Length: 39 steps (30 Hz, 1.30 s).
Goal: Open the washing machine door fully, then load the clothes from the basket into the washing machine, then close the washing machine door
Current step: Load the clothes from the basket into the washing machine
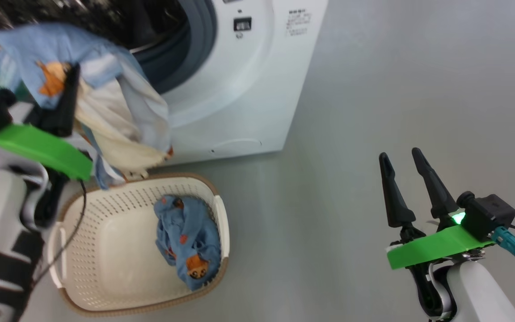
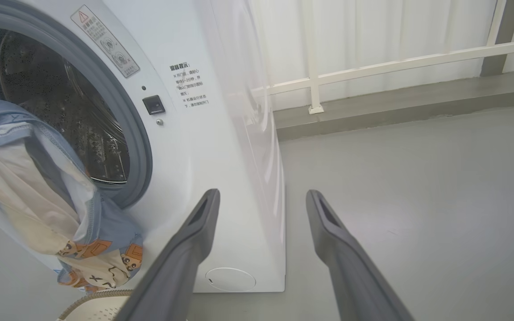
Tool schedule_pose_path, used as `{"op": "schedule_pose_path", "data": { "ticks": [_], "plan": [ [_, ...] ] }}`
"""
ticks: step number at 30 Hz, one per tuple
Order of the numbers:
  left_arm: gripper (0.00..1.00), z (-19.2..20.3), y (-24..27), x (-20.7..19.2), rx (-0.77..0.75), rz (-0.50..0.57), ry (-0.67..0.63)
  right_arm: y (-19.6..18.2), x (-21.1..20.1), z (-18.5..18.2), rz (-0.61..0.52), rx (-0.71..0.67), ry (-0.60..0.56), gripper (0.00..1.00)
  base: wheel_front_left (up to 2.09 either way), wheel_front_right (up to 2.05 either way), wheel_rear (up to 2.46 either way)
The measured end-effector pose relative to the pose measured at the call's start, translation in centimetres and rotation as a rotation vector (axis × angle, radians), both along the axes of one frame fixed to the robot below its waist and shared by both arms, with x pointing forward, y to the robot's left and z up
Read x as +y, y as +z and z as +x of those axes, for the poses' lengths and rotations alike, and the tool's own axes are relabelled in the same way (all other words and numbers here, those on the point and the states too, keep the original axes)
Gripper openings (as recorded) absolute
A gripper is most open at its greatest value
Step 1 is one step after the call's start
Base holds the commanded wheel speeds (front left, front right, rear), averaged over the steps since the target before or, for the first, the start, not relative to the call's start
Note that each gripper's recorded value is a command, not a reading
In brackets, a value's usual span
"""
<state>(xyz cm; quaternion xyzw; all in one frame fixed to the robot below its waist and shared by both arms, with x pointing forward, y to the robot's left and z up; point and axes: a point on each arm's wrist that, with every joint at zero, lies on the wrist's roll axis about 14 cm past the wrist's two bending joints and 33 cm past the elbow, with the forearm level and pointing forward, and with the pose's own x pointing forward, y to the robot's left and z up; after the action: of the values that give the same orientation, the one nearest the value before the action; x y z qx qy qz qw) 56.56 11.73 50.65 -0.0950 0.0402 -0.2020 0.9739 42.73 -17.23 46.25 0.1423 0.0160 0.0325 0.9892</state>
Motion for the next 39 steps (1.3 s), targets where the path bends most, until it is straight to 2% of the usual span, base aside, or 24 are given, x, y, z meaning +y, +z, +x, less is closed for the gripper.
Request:
{"op": "schedule_pose_path", "data": {
  "ticks": [10,14,23,31,36,39],
  "plan": [
    [0.0,6.9,-4.3,-0.8,0.047,0.019,-0.003,-3.2,-0.4,1.9,-0.023,0.063,-0.011,1.0,0.0,0.0,0.0],
    [0.0,8.6,-6.1,-2.1,0.07,-0.008,-0.03,-5.0,-1.1,1.7,-0.016,0.109,-0.032,1.0,0.0,0.0,0.0],
    [0.0,12.7,-8.4,-3.0,0.065,0.005,-0.034,-7.0,-2.4,1.0,-0.031,0.171,-0.068,1.0,0.0,0.0,0.0],
    [0.0,16.4,-7.0,-3.3,0.005,-0.053,0.021,-7.6,-3.3,0.1,-0.052,0.199,-0.094,1.0,0.0,0.0,0.0],
    [0.0,19.3,-1.4,-1.5,-0.151,-0.107,0.092,-7.5,-3.6,0.1,-0.053,0.199,-0.106,1.0,0.0,0.0,0.0],
    [0.0,19.6,0.3,-1.1,-0.215,-0.124,0.115,-7.7,-3.7,0.0,-0.054,0.204,-0.108,1.0,0.0,0.0,0.0]
  ]
}}
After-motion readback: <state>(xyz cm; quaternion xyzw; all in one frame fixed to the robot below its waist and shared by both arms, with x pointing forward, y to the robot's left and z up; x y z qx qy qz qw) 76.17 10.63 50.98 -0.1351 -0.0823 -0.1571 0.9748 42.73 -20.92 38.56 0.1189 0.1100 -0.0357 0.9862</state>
